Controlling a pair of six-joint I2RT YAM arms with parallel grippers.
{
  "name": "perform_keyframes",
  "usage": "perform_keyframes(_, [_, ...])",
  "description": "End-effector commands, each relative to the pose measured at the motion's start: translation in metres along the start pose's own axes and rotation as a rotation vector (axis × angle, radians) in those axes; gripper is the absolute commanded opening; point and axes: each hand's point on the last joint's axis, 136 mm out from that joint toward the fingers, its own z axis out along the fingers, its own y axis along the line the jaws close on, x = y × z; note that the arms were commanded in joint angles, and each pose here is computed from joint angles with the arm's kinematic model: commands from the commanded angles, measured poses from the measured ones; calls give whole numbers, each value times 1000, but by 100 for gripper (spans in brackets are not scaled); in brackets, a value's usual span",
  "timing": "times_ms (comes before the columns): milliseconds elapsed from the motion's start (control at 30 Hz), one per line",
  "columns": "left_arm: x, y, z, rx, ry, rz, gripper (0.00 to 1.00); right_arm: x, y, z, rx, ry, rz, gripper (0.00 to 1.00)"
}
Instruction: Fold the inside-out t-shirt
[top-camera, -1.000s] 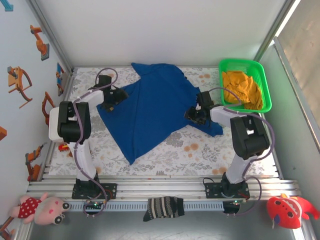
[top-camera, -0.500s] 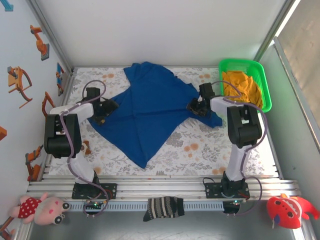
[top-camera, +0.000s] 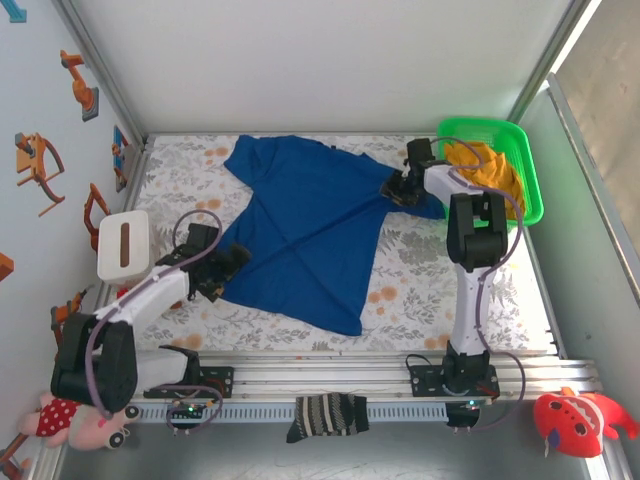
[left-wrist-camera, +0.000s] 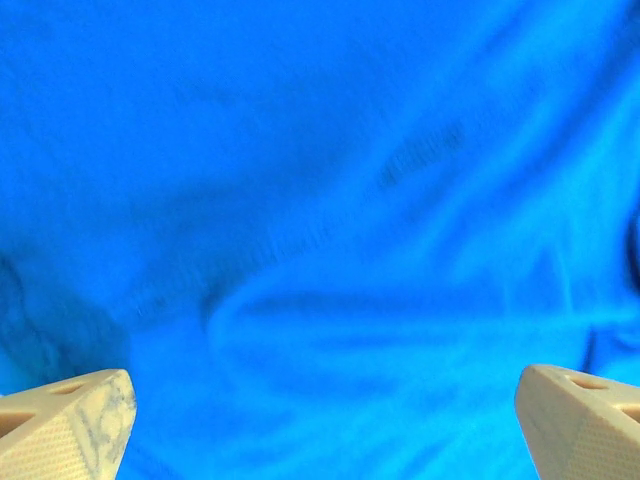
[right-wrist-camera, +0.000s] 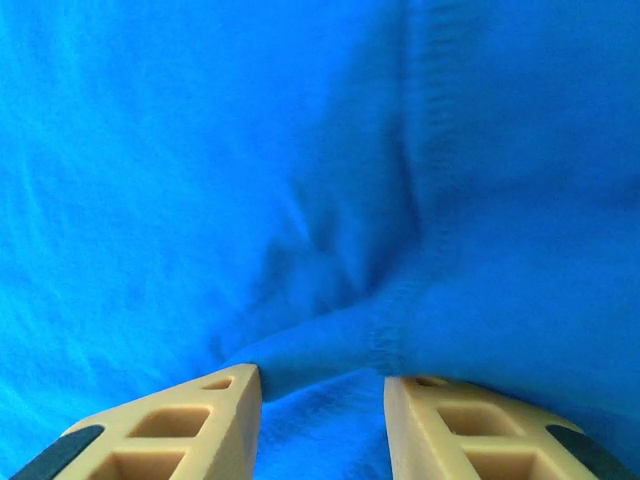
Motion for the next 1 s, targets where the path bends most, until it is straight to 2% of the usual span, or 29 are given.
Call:
perform_keyframes(0, [-5,-13,-23,14,-75,-33,98,-9,21,-39,-72,-25,-55,36])
perform_keyframes(100, [-20,-36,-36,38,-120,26,99,1,42,-74,-153,-57,-70,37])
perform_keyframes(200, [-40,-56,-39,17,-150,125,100,30,50,-99,-198,-68,-82,37])
perform_keyframes(333, [-62,-76,-20,-7,-131,214,100,80,51,-112,-222,-49,-101,37])
perform_keyframes(433, [-72,-82,2,-21,-74,241,100,117,57,-112,-226,-24,-129,36])
perform_keyframes(567, [-76,-84,27,-22,-13,244,100,169,66,-96,-221,33,-180,36])
perform_keyframes(667, [-72,-85,42,-8,19,235,99,194,63,-75,-192,65,-188,36])
perform_keyframes(967, [-54,-46,72,-40,78,127,99,210,35,-19,-99,147,-149,35])
